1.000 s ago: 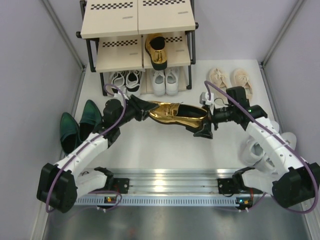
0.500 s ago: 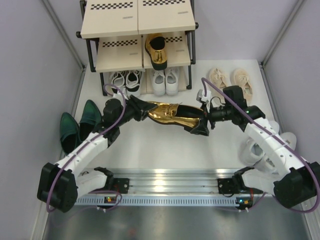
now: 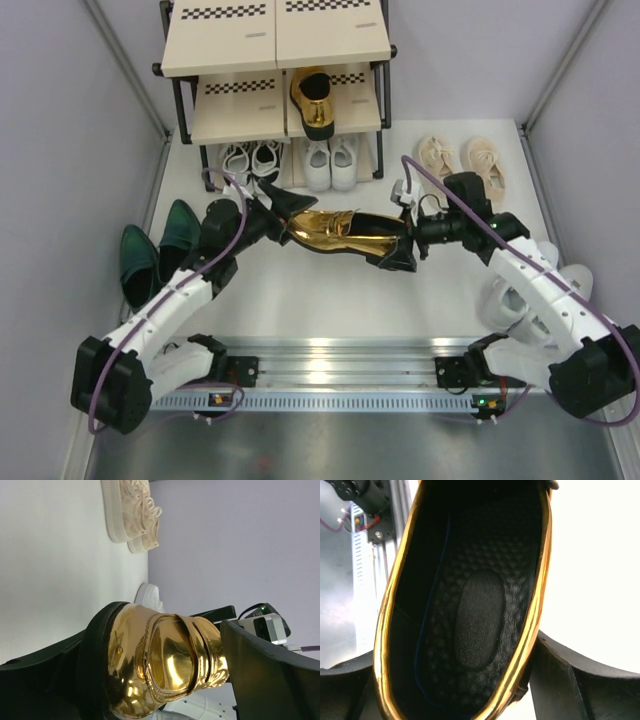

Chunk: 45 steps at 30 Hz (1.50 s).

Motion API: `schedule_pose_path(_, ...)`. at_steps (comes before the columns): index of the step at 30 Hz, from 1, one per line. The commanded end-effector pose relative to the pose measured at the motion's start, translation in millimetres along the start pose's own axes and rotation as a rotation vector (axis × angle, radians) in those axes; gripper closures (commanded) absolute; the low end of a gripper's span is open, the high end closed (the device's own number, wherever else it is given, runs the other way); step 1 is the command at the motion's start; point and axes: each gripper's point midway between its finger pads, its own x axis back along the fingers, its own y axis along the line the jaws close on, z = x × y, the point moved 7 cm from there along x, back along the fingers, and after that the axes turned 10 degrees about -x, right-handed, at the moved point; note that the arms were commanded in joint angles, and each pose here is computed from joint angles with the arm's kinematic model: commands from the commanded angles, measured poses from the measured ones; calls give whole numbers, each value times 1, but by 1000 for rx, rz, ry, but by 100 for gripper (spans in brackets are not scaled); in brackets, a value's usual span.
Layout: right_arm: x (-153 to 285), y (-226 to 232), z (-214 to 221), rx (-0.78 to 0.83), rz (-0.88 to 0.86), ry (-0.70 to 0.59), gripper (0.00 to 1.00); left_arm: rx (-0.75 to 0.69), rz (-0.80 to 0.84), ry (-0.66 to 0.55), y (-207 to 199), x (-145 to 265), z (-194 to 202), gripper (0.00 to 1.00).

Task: Place and organize the shoes onto the shoe shelf
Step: Pick up the shoe at the center of the board, then place the shoe at the shoe shelf.

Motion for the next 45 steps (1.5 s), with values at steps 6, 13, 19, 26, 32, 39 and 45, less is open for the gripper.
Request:
schedule_pose_path(6, 19, 14, -43, 11, -34, -201, 100, -92, 150, -133, -55, 25, -27, 2)
schedule_pose_path(13, 41, -3, -63, -58, 5, -307, 100, -121, 16, -145, -39, 37, -28, 2)
schedule_pose_path(19, 60, -18, -71, -60, 127, -336, 100, -155, 1, -212, -42, 54, -36, 2)
schedule_pose_path(26, 80, -22, -79, 21, 262, -358, 100, -197, -48, -243, -42, 74, -40, 2)
schedule_pose_path(32, 96, -27, -98, 70, 391, -430, 100, -217, -108, -253, -34, 86, -35, 2)
schedule_pose_path(39, 99, -51, -113, 81, 503, -445, 100, -231, -145, -287, -31, 100, -31, 2)
schedule_pose_path(45, 88, -63, -133, 112, 585, -490, 100, -233, -151, -332, -32, 109, -31, 2)
